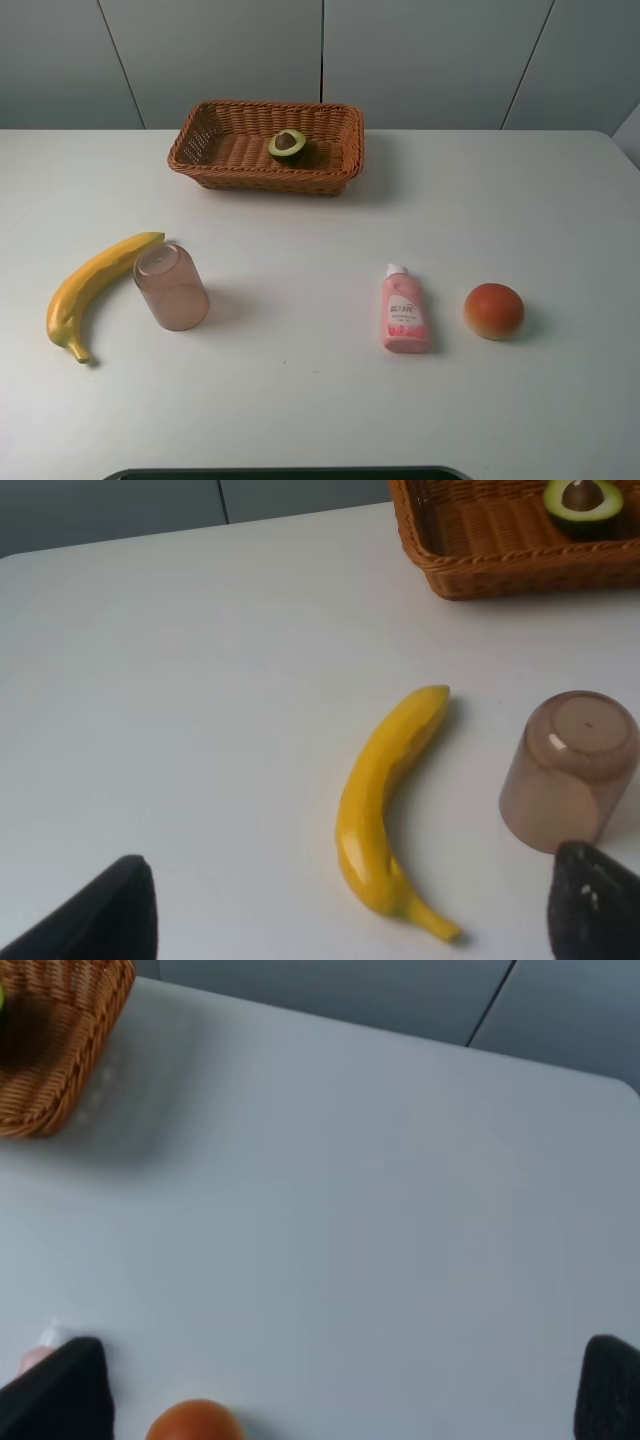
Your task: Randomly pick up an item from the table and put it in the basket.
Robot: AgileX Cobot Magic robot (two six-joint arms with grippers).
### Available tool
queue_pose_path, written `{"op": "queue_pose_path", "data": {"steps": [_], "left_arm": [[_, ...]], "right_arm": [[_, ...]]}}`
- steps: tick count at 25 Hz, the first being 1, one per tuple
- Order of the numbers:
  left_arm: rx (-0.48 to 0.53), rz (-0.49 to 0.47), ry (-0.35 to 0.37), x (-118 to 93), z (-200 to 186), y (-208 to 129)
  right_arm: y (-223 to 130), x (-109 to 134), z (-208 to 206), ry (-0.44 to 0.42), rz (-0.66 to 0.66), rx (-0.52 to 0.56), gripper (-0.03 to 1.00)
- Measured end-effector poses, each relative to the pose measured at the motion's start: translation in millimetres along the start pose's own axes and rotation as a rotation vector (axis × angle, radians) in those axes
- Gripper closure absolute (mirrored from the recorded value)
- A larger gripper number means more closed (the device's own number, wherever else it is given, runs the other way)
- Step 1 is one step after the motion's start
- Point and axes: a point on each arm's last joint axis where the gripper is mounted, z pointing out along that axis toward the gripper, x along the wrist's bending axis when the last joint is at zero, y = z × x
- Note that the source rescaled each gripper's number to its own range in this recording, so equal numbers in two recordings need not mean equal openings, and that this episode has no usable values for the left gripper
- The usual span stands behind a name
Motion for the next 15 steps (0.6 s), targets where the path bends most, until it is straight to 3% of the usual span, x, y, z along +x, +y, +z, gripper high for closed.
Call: {"op": "queue_pose_path", "data": {"steps": [15], "left_arm": [[0.0,0.0,0.0,0.0,0.0,0.0]], "right_arm": [[-100.2,2.2,-28.1,0.011,-0.012,-0.083,-0.03]]}}
